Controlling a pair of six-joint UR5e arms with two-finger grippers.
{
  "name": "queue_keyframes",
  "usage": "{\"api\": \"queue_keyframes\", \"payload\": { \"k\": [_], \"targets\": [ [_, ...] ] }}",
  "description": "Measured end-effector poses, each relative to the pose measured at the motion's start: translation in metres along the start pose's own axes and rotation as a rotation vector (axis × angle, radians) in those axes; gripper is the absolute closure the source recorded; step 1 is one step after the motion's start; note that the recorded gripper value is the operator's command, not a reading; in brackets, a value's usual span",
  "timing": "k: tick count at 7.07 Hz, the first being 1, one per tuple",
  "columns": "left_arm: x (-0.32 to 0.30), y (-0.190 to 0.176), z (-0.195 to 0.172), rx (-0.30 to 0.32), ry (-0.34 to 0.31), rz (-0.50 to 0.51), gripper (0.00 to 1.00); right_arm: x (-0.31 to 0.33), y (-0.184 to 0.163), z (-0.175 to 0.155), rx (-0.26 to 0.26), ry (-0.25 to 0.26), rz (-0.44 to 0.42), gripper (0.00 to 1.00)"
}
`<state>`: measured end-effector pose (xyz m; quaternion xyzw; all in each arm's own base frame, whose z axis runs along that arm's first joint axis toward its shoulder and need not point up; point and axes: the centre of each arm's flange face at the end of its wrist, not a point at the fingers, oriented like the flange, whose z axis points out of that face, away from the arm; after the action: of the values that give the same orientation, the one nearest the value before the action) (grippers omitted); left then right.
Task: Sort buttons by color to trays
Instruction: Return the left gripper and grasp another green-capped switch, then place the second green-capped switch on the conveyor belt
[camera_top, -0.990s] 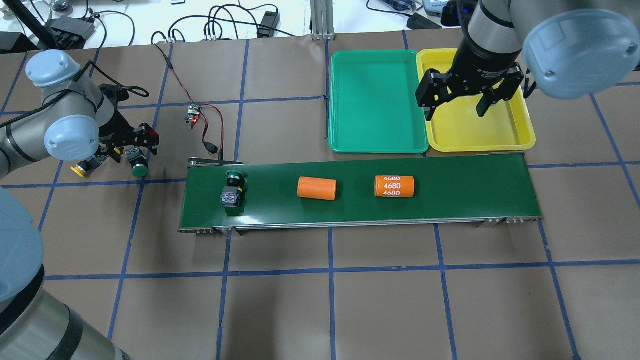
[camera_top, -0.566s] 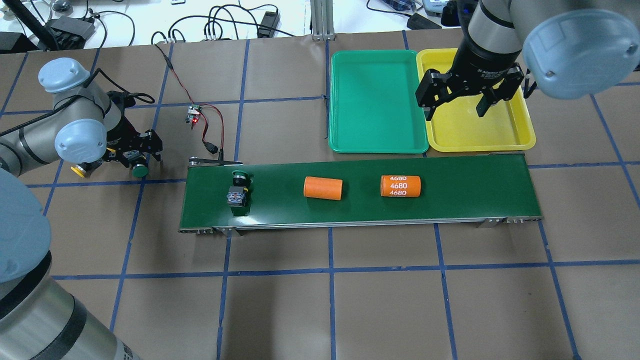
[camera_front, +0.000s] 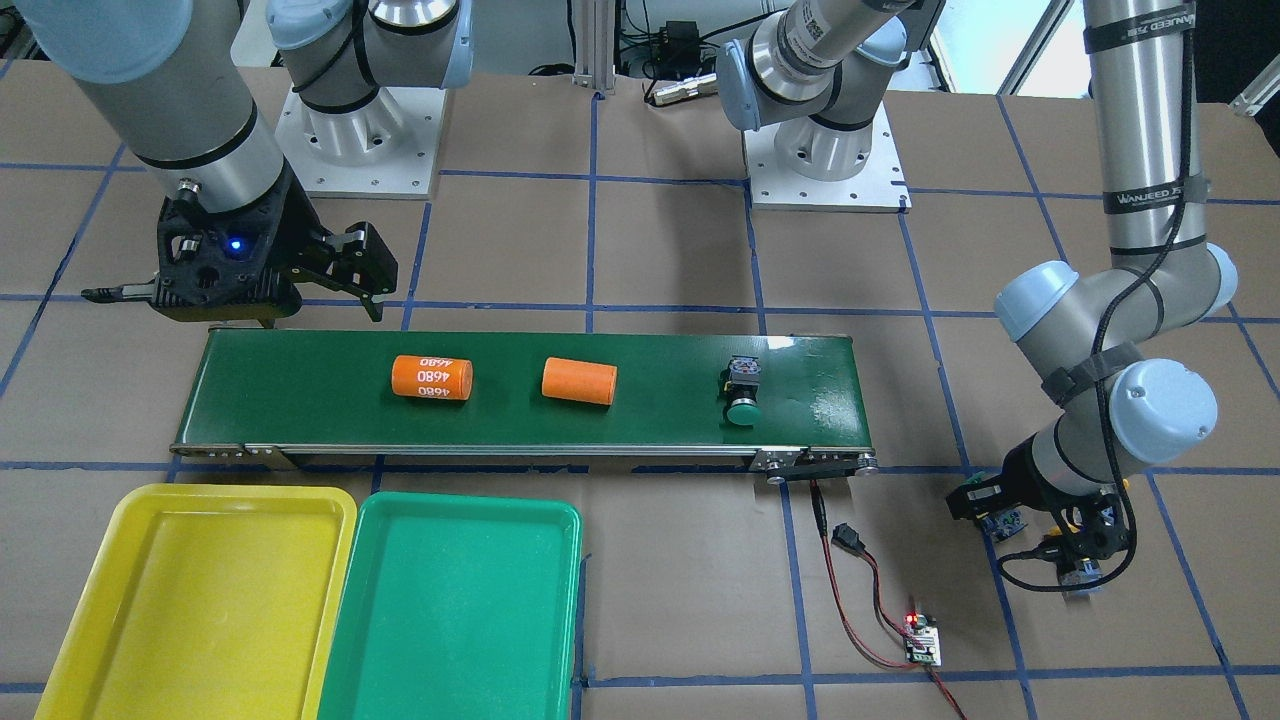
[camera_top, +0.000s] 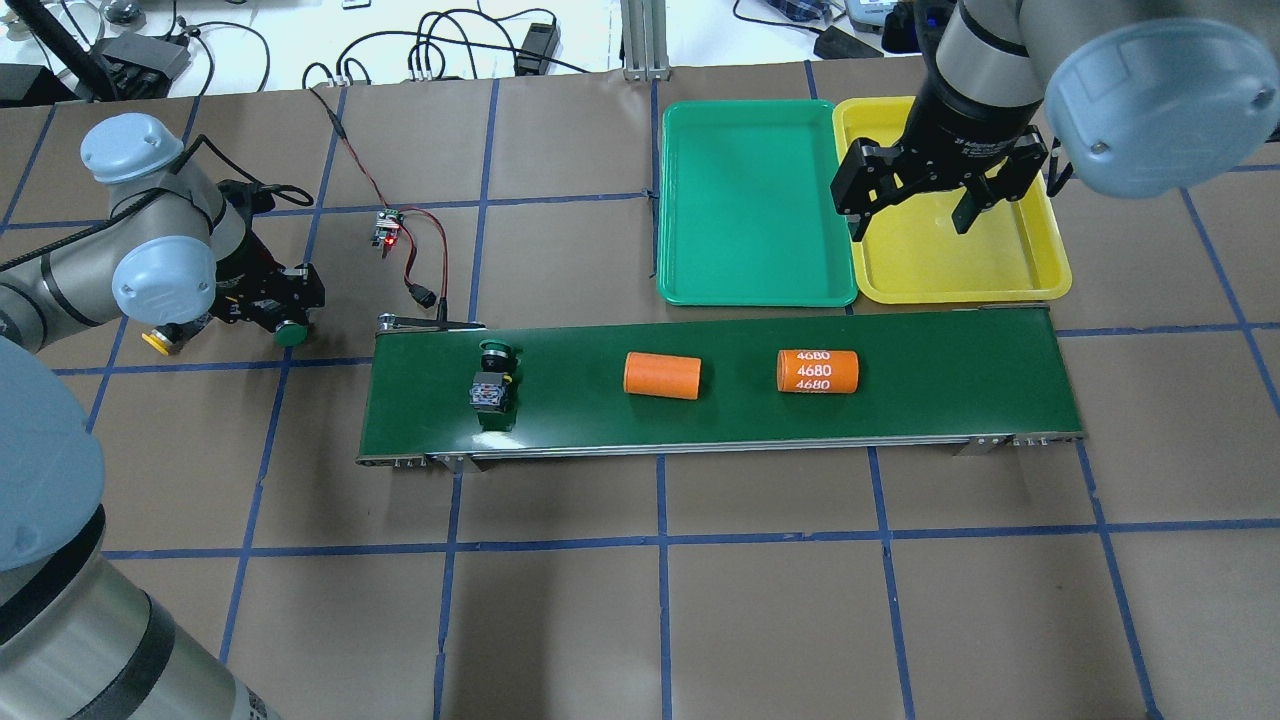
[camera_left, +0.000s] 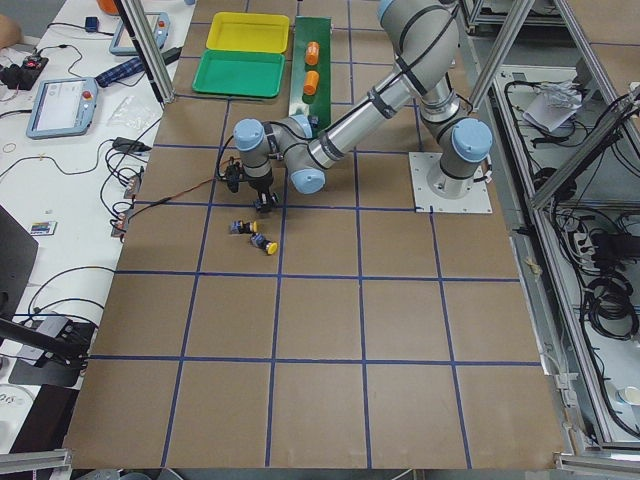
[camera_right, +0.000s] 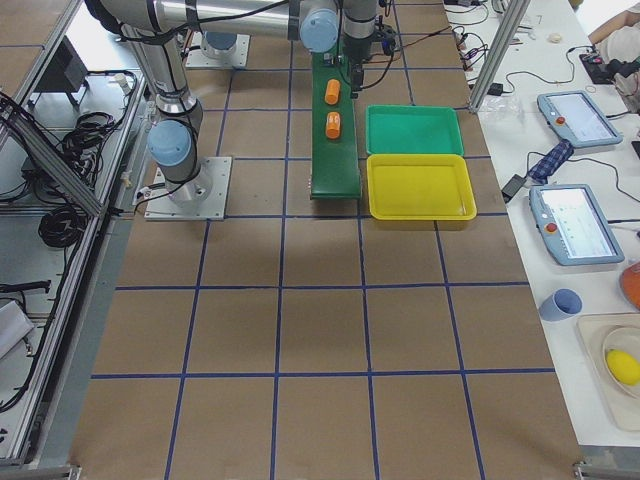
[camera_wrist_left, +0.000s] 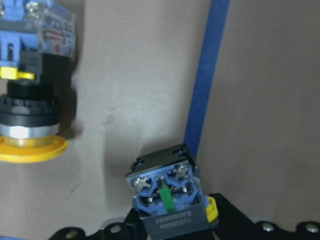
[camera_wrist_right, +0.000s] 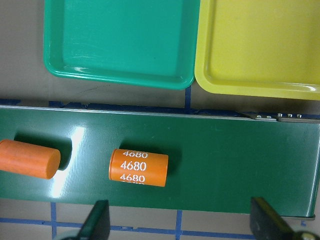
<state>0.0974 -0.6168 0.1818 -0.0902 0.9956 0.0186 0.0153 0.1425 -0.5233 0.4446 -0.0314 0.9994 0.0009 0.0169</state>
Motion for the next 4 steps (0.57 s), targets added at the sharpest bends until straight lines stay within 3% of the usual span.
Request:
{"api": "queue_keyframes", "payload": {
  "k": [2, 4],
  "targets": [
    [0.016, 0.013, -0.035, 0.021, 0.001, 0.037, 1.0, 0.0, 0.0, 0.0, 0.0, 0.0, 0.0, 0.0],
    [0.06, 0.04, -0.077, 0.028, 0.005, 0.161, 1.0, 0.001, 0.0, 0.0, 0.0, 0.0, 0.001, 0.0]
  ]
}}
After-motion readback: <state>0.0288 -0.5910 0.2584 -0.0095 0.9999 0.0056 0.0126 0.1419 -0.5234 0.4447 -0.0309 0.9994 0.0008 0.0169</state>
